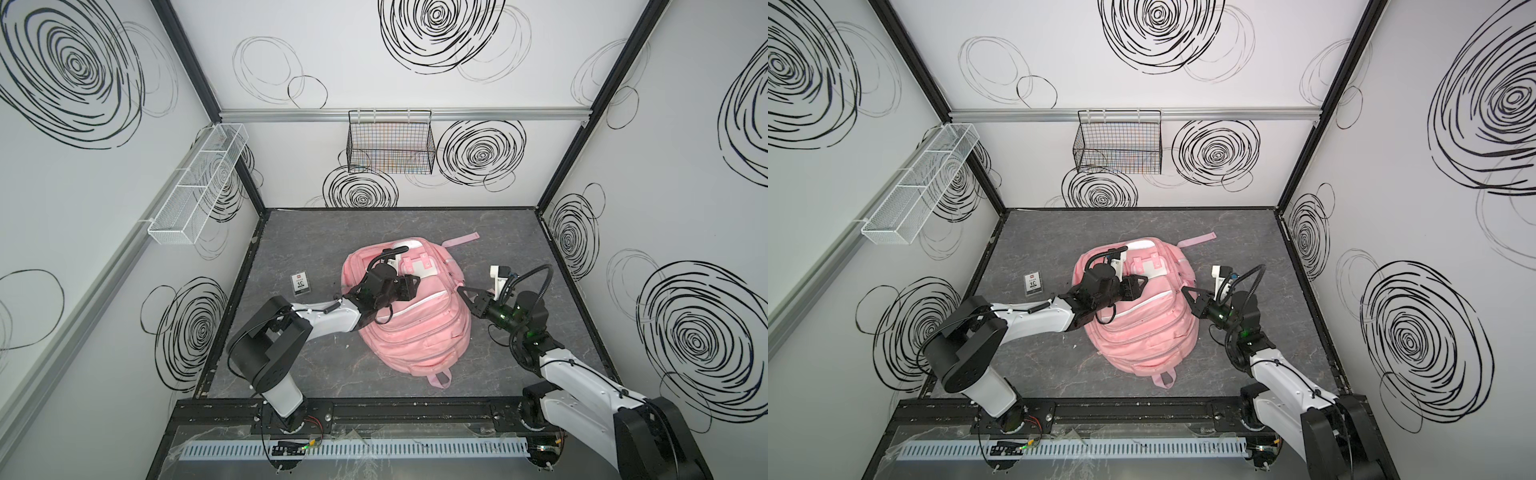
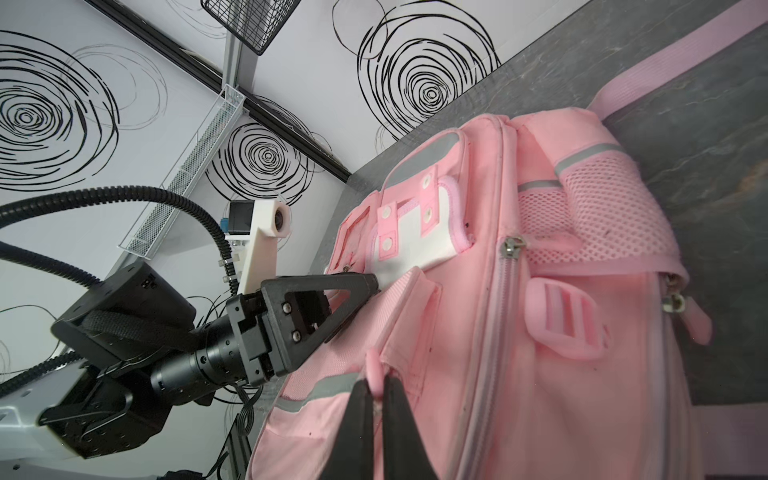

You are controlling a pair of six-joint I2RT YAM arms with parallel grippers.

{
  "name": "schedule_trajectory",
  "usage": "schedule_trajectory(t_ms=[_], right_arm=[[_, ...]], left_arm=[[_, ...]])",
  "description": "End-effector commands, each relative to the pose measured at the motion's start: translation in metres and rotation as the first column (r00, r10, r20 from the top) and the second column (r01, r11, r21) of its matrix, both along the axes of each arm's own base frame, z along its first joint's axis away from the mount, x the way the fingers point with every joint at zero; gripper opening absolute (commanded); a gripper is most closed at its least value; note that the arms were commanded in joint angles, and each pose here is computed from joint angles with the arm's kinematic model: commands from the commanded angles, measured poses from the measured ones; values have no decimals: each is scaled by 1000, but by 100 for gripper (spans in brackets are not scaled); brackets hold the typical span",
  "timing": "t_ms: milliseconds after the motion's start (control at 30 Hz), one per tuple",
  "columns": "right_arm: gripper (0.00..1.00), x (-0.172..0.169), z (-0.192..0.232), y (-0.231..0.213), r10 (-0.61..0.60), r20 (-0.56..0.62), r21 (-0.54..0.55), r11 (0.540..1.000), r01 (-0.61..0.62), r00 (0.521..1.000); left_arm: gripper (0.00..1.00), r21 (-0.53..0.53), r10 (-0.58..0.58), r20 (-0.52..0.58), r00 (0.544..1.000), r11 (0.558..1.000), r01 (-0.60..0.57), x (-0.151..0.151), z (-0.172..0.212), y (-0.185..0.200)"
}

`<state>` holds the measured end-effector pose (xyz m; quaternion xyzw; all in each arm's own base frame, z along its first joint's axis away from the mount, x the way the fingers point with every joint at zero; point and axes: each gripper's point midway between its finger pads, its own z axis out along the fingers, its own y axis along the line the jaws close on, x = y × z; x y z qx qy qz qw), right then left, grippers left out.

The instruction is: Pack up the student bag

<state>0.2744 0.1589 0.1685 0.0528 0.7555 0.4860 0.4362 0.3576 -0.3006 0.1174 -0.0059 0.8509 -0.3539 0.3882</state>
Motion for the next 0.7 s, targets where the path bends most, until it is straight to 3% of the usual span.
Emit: schedule_trajectory(t_ms=[0,200,400,667], right_arm=[[0,-1,20,-10,-64,73,57,997,59,995],[0,-5,26,-10,-48,125,28,999,45,991],[0,-12,24,6,63,139,3,998,-64,988],[0,-31,27,6,47,252,-81,996,-27,967]], left_arm=[[53,145,155,-157,975,981,-132,-9,-69,41],[54,132,122,-156,980,986,-102,-10,-67,32],[55,132,99,-166,981,988,-77,-13,-69,26],[53,135,153,-208,966,983,-127,-8,-86,39]])
